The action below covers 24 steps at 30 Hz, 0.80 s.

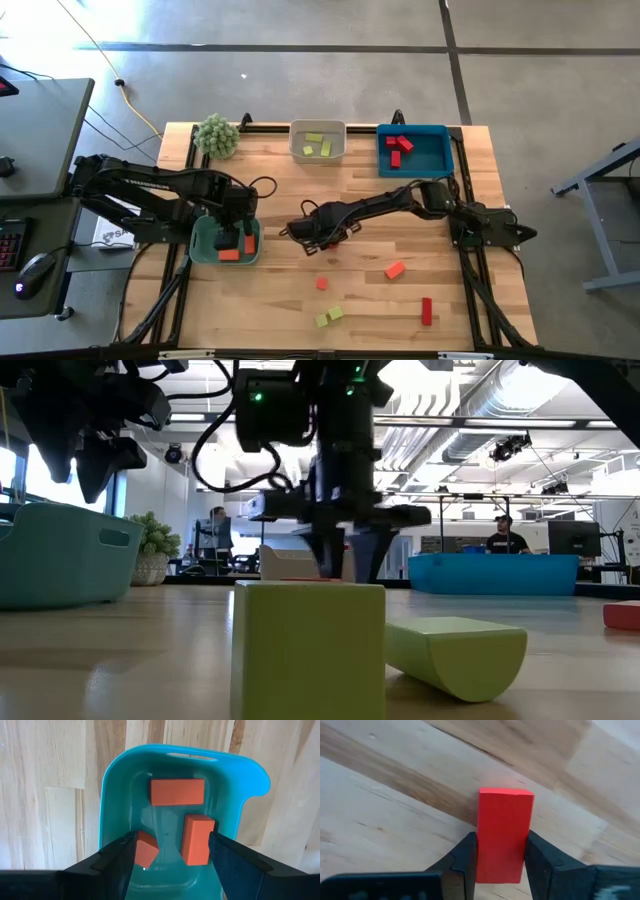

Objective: Sort & place blocks by color
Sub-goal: Put the red block into the blue bin

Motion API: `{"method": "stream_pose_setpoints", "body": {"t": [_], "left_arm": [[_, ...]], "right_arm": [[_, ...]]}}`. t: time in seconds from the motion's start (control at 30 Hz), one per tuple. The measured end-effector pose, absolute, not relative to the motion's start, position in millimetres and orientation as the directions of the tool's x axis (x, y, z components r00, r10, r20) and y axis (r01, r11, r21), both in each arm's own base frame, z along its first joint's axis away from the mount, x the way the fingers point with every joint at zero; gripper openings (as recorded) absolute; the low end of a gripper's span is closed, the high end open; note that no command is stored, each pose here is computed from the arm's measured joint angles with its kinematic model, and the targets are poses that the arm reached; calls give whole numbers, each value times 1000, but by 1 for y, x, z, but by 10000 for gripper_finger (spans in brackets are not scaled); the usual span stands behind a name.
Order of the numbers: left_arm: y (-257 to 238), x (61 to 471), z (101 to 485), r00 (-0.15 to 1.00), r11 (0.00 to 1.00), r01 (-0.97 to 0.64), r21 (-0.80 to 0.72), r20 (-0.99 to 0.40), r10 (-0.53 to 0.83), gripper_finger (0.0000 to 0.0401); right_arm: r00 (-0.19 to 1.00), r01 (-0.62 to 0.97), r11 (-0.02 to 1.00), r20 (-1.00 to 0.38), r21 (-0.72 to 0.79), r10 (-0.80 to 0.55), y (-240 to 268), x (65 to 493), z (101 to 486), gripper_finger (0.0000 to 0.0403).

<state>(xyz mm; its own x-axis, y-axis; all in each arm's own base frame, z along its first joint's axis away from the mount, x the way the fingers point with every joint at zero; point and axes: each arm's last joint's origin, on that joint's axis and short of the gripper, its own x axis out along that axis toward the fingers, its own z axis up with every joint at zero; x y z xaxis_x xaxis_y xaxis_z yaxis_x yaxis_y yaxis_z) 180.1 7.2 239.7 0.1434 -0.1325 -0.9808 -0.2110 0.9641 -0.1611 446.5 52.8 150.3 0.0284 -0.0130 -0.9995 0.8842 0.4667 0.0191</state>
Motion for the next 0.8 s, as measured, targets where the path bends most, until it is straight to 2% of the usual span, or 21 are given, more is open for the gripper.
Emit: {"method": "stream_pose_setpoints", "body": {"t": [0.37, 0.6, 0.8], "left_arm": [[7, 180, 240, 145, 964, -215, -156, -981, -126, 239], [9, 180, 240, 146, 950, -280, -136, -984, -98, 239], [11, 180, 239, 142, 930, -357, -83, -989, -33, 239]], "right_arm": [[69, 861, 507, -976, -47, -207, 39, 425, 210, 101], [24, 814, 546, -929, -197, -370, 6, 403, 248, 101], [-18, 777, 541, -870, -323, -493, -32, 385, 274, 101]]}}
